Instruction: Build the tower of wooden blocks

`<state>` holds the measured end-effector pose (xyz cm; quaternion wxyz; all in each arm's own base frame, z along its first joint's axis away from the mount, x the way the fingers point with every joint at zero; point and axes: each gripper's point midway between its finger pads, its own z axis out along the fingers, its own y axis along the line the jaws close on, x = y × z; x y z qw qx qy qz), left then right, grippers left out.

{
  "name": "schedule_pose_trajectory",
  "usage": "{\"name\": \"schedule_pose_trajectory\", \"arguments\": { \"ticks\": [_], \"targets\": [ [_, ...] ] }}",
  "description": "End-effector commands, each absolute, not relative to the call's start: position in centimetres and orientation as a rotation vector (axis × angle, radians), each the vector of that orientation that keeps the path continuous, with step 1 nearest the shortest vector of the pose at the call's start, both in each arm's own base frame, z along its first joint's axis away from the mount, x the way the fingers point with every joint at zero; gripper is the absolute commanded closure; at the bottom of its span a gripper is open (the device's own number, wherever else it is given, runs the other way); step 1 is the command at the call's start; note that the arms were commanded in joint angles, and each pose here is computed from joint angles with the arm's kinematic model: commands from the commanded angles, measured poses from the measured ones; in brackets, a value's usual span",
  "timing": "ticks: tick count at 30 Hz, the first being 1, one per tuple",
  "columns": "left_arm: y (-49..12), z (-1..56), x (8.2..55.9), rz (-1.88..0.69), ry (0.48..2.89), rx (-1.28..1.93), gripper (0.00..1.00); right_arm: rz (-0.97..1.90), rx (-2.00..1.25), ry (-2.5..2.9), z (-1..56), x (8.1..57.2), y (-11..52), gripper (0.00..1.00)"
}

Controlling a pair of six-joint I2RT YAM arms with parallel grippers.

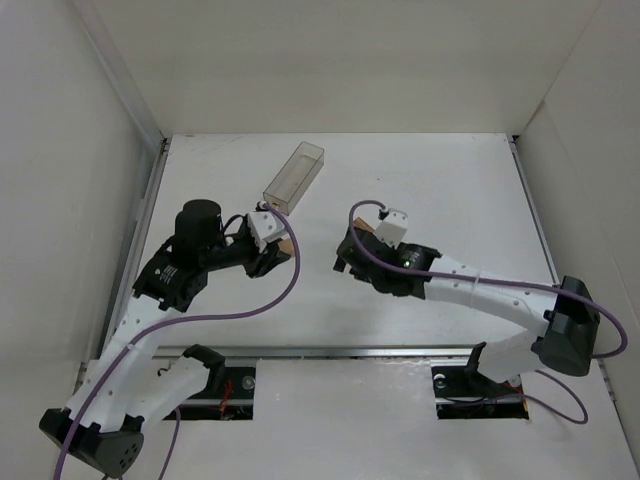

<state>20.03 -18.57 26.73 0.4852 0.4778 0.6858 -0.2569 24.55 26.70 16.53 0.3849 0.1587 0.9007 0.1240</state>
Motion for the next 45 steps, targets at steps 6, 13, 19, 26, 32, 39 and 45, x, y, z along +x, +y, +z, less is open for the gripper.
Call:
{"name": "schedule_pose_trajectory", "arguments": {
  "ticks": [6, 13, 19, 26, 32, 39, 45],
  "targets": [
    [-18.1, 28.1, 20.8, -0.585, 1.626, 1.039, 0.90, 0.531, 0.475, 1.957, 19.7, 26.5, 26.6, 0.12],
    [-18.1, 28.0, 21.9, -0.580, 1.656, 0.974, 0.89, 0.412, 0.390, 2.011, 16.2, 26.4, 26.8, 0.19],
    [-17.3, 27.4, 22.1, -0.515, 1.667, 0.980, 0.89, 0.300, 0.359, 1.947, 14.7, 25.9, 26.7, 0.35],
    [-17.4, 27.0, 22.2, -0.524, 1.664, 0.961, 0.89, 0.243, 0.388, 1.880, 13.1, 26.9, 26.8, 0.36],
    [-17.9, 26.9, 22.6, -0.570, 1.659, 0.890, 0.89, 0.191, 0.328, 1.965, 11.6, 27.0, 27.9, 0.19],
    [-16.8, 26.0, 22.8, -0.529, 1.705, 0.814, 0.89, 0.241, 0.312, 2.155, 13.3, 25.7, 29.9, 0.02],
    [-16.8, 26.4, 22.9, -0.522, 1.691, 0.820, 0.89, 0.176, 0.402, 2.336, 15.7, 25.1, 28.2, 0.00]
  ]
}}
